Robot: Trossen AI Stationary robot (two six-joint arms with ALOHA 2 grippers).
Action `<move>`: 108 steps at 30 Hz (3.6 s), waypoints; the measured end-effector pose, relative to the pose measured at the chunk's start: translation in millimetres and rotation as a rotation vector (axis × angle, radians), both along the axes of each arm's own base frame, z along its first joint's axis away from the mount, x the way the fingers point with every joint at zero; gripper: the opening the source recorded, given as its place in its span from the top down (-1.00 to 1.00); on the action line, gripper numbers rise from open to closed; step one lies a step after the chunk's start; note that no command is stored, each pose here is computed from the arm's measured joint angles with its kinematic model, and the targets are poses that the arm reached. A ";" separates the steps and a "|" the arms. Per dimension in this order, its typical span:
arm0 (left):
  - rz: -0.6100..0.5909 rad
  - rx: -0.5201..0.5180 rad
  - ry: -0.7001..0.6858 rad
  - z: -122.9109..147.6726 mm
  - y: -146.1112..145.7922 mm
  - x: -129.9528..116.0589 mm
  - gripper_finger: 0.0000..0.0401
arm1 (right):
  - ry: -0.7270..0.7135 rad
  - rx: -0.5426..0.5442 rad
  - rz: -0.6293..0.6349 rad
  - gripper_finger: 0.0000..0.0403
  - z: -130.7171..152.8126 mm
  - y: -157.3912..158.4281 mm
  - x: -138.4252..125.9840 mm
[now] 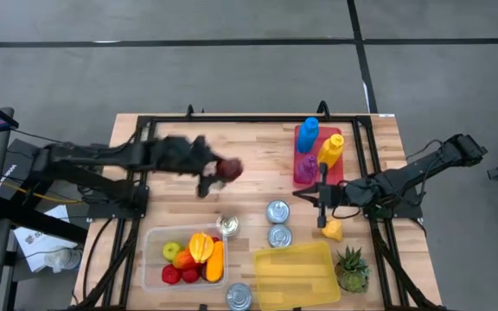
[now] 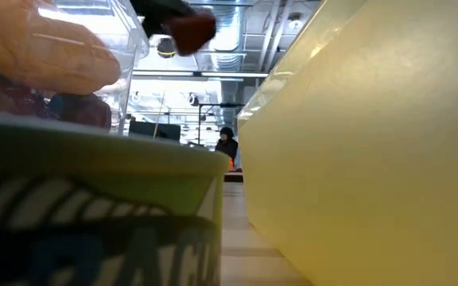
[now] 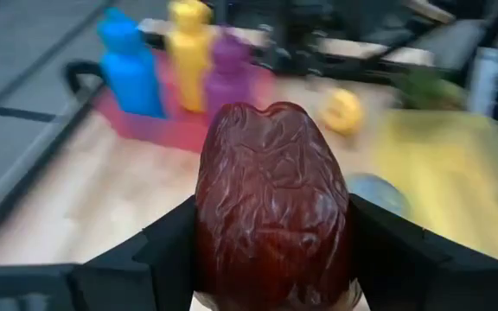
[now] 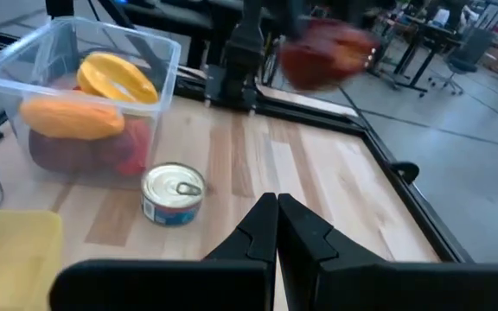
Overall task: Pick & Place Food Item
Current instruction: Put the red apple into the transparent bin, then put the yellow pear into the transparent bin
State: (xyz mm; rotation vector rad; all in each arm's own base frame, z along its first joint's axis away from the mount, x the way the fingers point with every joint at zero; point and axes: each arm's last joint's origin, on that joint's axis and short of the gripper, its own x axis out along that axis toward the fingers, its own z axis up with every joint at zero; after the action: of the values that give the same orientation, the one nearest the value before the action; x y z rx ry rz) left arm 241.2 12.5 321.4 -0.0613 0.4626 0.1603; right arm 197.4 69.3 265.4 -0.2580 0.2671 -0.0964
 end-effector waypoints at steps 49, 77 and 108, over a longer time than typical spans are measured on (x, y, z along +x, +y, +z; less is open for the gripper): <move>-0.473 -0.098 0.665 -74.6 -144.9 -97.4 -0.77 | 0.236 0.180 0.021 0.96 -14.6 33.4 36.3; -0.486 -0.045 0.063 -12.5 -122.1 -110.7 -0.86 | 1.078 0.290 -0.465 -0.38 12.1 66.3 39.1; -0.388 0.113 -0.115 -36.7 -125.7 -92.8 -0.86 | 1.114 0.607 -0.507 -0.38 -84.4 35.7 -21.1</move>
State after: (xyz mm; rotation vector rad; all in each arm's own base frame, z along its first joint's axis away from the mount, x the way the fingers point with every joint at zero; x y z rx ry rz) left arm 148.4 -113.2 284.7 0.1290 0.3430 -0.1973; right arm 176.3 105.0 181.0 0.4030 1.4413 -0.3629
